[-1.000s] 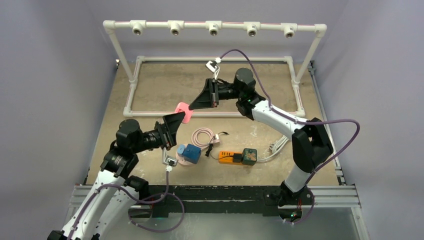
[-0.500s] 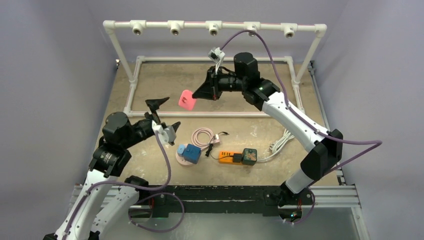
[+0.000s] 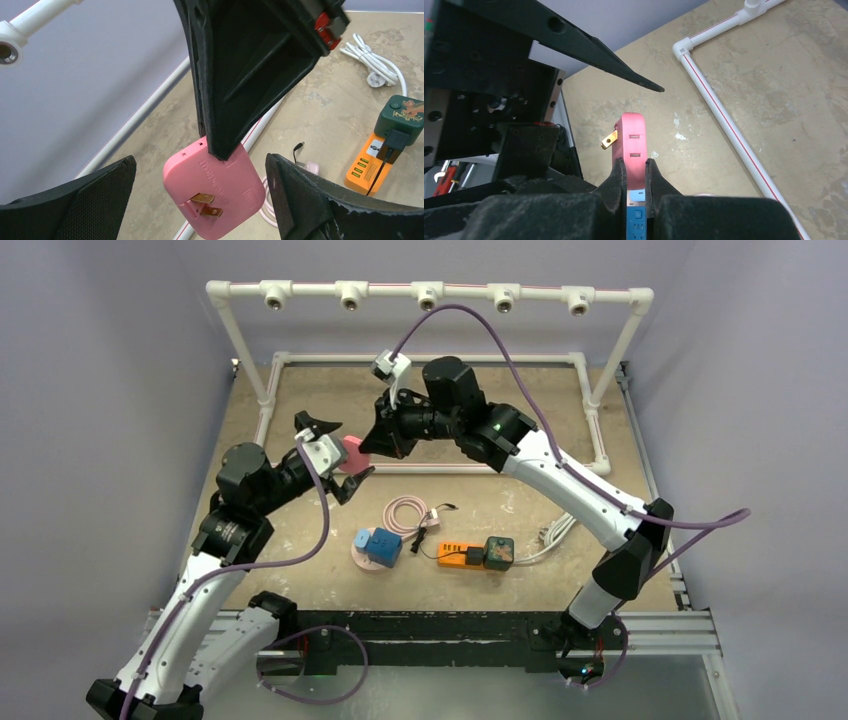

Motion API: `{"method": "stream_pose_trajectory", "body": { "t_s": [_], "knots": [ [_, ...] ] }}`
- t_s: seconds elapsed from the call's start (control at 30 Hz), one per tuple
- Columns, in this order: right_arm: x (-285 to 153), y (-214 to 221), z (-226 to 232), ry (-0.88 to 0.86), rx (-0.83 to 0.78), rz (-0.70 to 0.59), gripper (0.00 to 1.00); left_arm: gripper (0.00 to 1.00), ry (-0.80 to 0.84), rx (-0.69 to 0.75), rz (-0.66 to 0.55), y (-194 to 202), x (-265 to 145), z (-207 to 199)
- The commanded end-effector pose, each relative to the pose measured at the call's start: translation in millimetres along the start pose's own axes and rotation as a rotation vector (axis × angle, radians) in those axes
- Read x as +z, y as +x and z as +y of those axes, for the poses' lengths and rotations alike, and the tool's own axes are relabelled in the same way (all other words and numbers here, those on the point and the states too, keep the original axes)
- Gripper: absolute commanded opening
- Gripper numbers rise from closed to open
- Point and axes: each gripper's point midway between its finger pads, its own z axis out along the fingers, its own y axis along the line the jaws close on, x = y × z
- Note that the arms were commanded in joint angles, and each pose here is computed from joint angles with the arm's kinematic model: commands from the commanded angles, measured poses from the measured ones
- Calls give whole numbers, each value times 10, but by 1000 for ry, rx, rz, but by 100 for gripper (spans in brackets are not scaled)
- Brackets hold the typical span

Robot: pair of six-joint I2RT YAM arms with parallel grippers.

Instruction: Insert the plug

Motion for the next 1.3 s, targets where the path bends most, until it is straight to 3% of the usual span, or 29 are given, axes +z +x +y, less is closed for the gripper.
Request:
{"method": "stream_pose_trajectory", "body": {
  "t_s": [0.0,0.27,0.5,0.7,1.1,1.2,1.27],
  "knots": [
    [-102,-236,52,59,-74,-38,0,99,-80,-31,1,-85,-46,141],
    [-162,-5,25,89,-111,39,0,83,-31,18,28,-150,-109,88],
    [-251,46,-47,133,-150,63,0,83,167,-4,-2,-226,-176,-291],
    [-304,8,-7,118,-185,62,0,72,108,-20,60,-89,-153,-184],
    [-311,-41,128,86,-201,51,0,61,74,-115,98,29,-38,-120],
    [-316,-43,163,78,-205,51,0,53,67,-103,118,85,-48,-111],
    [-322,-44,175,77,-205,50,0,42,63,-91,130,112,-55,-102]
  ]
}}
